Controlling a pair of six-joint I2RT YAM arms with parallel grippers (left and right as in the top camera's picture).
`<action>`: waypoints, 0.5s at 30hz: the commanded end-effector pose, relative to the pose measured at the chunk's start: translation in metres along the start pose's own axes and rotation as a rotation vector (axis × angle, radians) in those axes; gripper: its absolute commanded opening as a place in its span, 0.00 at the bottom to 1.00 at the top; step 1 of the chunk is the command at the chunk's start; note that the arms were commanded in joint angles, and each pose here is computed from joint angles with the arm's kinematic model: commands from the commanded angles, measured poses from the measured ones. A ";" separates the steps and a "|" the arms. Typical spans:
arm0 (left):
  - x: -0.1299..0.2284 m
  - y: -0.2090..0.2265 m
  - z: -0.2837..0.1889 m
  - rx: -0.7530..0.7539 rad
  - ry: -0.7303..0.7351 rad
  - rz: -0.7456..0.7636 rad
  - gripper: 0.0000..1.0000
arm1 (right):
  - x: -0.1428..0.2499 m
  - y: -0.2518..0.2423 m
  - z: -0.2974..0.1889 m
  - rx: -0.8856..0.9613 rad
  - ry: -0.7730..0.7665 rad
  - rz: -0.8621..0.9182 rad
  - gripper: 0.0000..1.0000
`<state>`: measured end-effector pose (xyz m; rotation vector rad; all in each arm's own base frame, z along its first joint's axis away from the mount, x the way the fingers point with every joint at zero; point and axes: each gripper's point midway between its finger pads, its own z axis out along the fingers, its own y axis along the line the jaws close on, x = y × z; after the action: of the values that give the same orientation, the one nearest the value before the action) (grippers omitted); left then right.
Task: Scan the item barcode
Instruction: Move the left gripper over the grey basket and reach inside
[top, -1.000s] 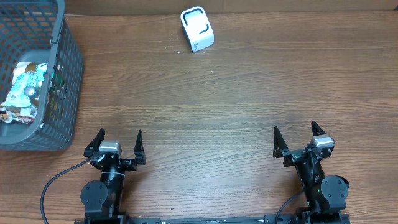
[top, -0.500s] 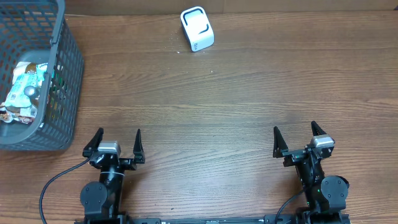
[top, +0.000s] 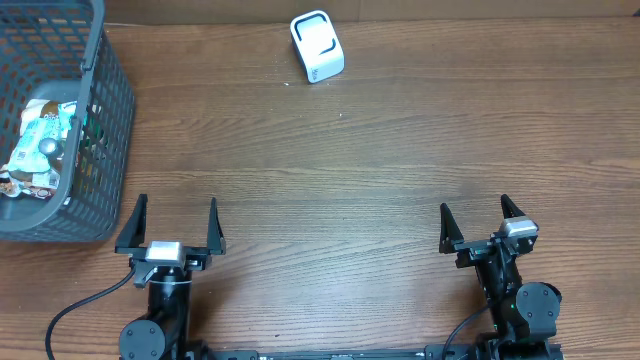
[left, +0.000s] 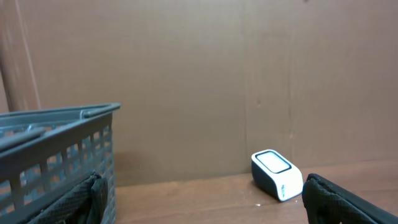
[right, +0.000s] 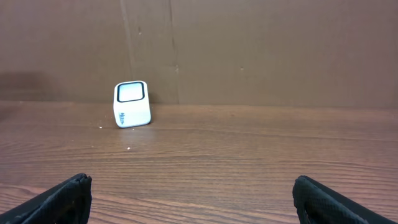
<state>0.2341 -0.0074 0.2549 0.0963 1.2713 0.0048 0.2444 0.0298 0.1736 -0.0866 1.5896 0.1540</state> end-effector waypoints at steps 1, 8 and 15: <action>-0.043 -0.004 -0.002 0.025 -0.085 0.041 0.99 | 0.003 -0.003 0.000 0.013 -0.001 -0.006 1.00; -0.093 0.002 -0.011 -0.004 -0.052 0.027 1.00 | 0.003 -0.003 0.000 0.013 -0.001 -0.006 1.00; -0.150 0.001 -0.019 0.013 0.052 -0.022 1.00 | 0.003 -0.003 0.000 0.013 -0.001 -0.006 1.00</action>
<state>0.1809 -0.0106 0.3641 0.0960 1.3342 0.0050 0.2444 0.0298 0.1737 -0.0863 1.5893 0.1543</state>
